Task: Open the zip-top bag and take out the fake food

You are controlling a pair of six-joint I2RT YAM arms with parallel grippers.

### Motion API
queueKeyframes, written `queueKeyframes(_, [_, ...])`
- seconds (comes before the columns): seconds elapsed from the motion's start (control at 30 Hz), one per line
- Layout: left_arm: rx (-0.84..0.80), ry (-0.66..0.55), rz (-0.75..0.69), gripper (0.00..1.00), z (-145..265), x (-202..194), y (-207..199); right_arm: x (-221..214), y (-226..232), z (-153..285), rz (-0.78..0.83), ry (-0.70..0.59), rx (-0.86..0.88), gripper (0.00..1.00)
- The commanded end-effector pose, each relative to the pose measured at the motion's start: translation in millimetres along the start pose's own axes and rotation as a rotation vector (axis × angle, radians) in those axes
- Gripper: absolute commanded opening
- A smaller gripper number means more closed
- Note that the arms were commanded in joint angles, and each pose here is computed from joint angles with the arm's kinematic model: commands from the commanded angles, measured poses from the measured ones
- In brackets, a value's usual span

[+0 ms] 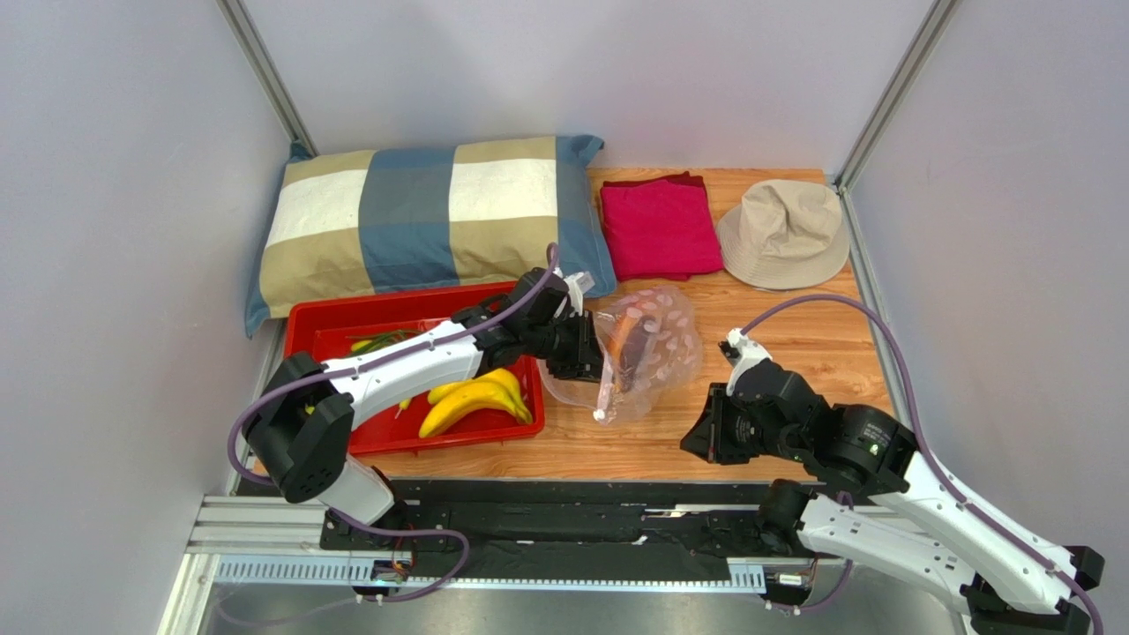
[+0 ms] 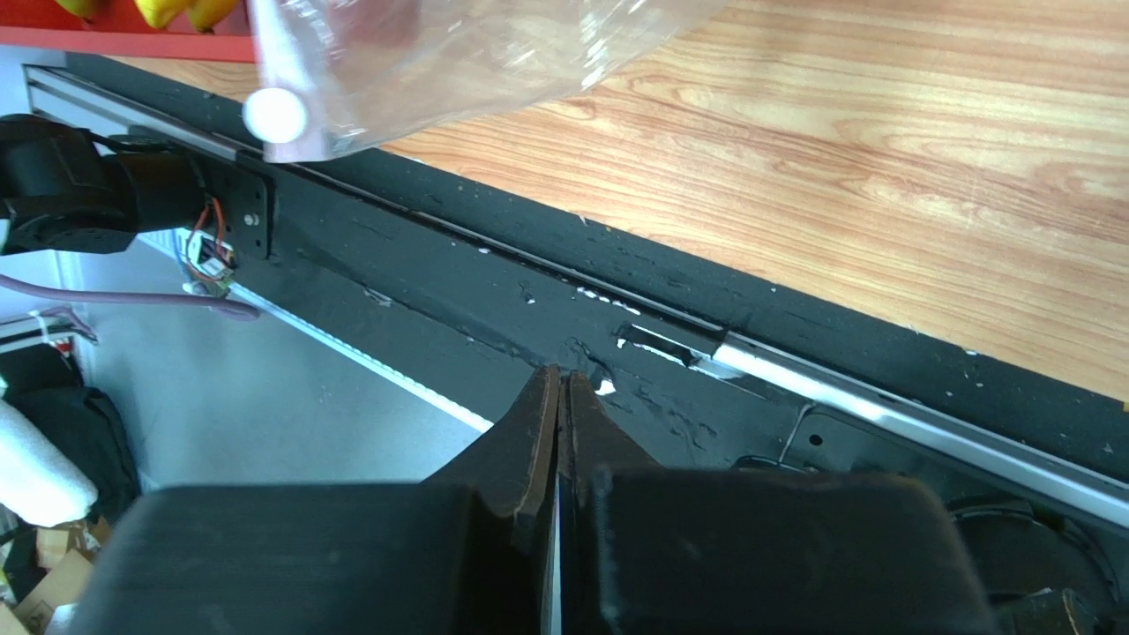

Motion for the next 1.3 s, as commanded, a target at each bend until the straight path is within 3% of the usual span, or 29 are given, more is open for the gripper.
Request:
queueKeyframes(0.0, [-0.038, -0.048, -0.08, 0.07, 7.0, 9.0, -13.2, -0.8, 0.1, 0.3, 0.006, 0.012, -0.007, 0.0])
queueKeyframes(0.1, [-0.033, -0.019, -0.087, 0.0, 6.5, 8.8, -15.1, -0.3, -0.8, -3.3, 0.0, 0.014, -0.026, 0.0])
queueKeyframes(0.2, [0.016, 0.051, -0.042, 0.0, 7.9, 3.7, -13.9, 5.0, -6.7, -7.4, -0.062, -0.02, -0.103, 0.01])
queueKeyframes(0.27, [0.018, 0.125, -0.022, 0.0, 7.0, -3.6, -14.1, 9.9, -8.1, -12.1, -0.101, -0.035, -0.141, 0.05])
queueKeyframes(0.33, [0.007, 0.178, -0.01, 0.0, 13.9, -12.9, -16.5, 15.8, -7.0, -18.1, -0.131, -0.037, -0.156, 0.15])
queueKeyframes(0.47, [0.029, 0.25, -0.006, 0.0, 32.1, -30.2, -12.7, 33.5, -11.3, -34.8, -0.149, 0.017, -0.165, 0.21])
queueKeyframes(0.5, [0.047, 0.28, -0.011, 0.0, 37.2, -36.8, -8.9, 44.5, -10.5, -41.6, -0.186, 0.026, -0.138, 0.36])
queueKeyframes(0.6, [0.042, 0.327, -0.038, 0.0, 53.1, -49.3, -7.3, 72.1, -20.7, -50.7, -0.216, -0.009, -0.13, 0.67])
queueKeyframes(0.83, [0.013, 0.449, -0.081, 0.0, 63.2, -73.6, -3.5, 117.4, -24.4, -103.9, -0.204, 0.063, -0.111, 0.69])
queueKeyframes(1.07, [0.035, 0.438, -0.145, 0.0, 94.0, -80.2, -12.5, 99.0, -86.5, -149.4, -0.232, 0.139, -0.416, 0.72])
queueKeyframes(1.27, [0.124, 0.426, -0.153, 0.0, 142.2, -99.5, -4.8, 90.4, -127.7, -141.3, -0.305, 0.118, -0.511, 0.72])
Point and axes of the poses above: each gripper's point midway between its finger pads, its own z axis back along the fingers, its own y axis along the line the jaws close on, x = y × z, the point moved 5 cm from there along z, back along the fingers, and after that the axes turned 3 degrees about z, right-handed, at the moved point
